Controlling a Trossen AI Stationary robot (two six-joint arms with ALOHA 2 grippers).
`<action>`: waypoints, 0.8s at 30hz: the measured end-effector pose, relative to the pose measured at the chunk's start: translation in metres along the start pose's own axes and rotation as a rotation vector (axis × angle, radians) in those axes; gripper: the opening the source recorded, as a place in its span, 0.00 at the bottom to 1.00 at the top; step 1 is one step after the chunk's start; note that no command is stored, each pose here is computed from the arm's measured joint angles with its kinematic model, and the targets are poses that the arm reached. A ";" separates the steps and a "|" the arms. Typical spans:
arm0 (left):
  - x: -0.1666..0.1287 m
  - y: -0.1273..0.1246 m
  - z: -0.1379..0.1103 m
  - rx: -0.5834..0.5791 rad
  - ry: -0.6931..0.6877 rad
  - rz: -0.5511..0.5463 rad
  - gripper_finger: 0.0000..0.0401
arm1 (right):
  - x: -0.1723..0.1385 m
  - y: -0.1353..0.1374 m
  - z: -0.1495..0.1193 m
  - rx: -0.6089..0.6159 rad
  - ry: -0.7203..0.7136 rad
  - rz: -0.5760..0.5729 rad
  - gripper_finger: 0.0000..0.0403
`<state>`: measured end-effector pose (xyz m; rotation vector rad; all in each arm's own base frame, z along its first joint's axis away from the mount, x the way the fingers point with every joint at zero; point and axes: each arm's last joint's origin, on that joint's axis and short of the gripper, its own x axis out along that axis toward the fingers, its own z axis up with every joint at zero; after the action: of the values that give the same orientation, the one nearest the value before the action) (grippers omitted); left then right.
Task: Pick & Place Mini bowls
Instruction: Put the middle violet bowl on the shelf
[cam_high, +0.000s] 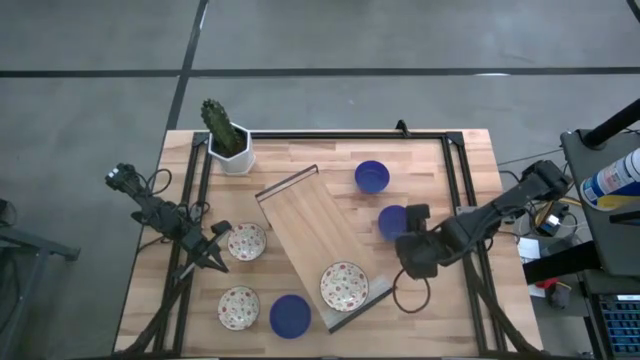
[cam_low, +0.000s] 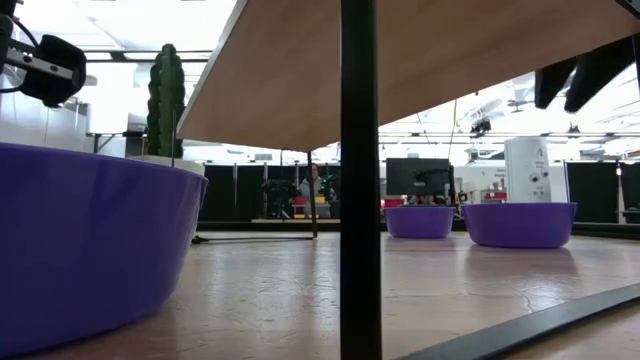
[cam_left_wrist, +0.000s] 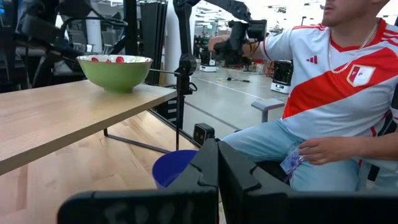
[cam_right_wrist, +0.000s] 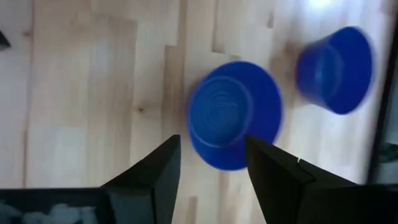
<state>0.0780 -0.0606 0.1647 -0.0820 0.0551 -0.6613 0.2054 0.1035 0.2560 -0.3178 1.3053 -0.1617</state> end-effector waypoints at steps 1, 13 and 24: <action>0.000 0.000 0.000 0.000 0.000 0.000 0.00 | 0.004 0.000 -0.001 0.003 -0.002 0.008 0.42; 0.000 0.000 0.000 0.000 0.000 0.000 0.00 | 0.045 -0.011 -0.011 -0.031 0.016 0.065 0.41; 0.000 0.000 0.000 0.000 0.000 0.000 0.00 | 0.063 -0.015 -0.014 -0.011 0.032 0.137 0.39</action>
<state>0.0780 -0.0606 0.1647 -0.0820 0.0551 -0.6611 0.2089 0.0690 0.2001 -0.2347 1.3549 -0.0442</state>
